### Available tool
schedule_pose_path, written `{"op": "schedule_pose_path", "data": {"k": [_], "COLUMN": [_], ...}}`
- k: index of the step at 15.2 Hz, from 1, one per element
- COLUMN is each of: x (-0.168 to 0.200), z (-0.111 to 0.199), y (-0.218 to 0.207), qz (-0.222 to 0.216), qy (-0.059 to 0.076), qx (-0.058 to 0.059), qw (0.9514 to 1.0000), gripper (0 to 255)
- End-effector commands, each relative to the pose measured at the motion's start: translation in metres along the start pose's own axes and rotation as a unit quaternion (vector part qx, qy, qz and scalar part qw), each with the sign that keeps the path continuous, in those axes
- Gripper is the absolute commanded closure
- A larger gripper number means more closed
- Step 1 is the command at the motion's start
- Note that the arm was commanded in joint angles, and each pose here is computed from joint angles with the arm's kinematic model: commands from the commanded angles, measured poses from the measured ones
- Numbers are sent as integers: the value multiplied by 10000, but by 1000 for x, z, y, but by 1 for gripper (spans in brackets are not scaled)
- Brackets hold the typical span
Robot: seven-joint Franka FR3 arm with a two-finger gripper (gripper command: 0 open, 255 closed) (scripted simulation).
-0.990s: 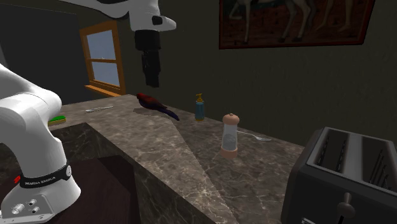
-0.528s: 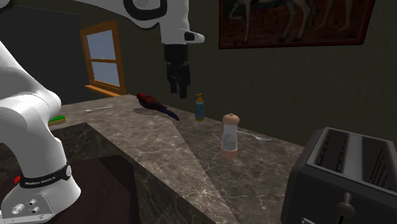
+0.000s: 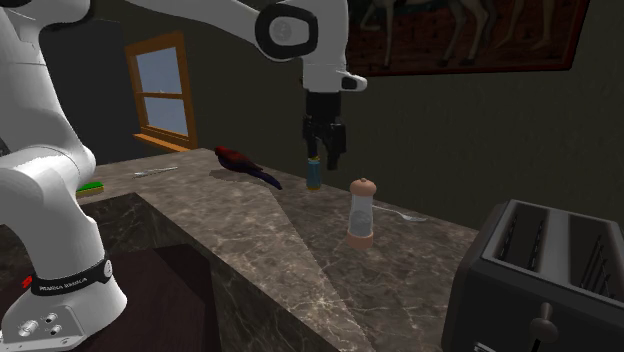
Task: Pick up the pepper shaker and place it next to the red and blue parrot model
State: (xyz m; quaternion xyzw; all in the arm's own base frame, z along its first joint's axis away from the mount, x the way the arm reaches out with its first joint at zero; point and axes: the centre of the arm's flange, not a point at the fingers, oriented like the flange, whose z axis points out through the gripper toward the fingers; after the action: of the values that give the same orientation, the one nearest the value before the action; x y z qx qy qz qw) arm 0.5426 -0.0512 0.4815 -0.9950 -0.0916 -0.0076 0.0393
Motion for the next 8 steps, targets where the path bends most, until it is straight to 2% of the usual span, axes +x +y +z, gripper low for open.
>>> {"op": "schedule_pose_path", "data": {"k": [1,8], "x": [24,106], "z": [12,48], "y": [6,28], "qz": [-23,-95], "qy": [16,60], "qx": [106,459], "qw": [9999,9989], "gripper": [0,0]}}
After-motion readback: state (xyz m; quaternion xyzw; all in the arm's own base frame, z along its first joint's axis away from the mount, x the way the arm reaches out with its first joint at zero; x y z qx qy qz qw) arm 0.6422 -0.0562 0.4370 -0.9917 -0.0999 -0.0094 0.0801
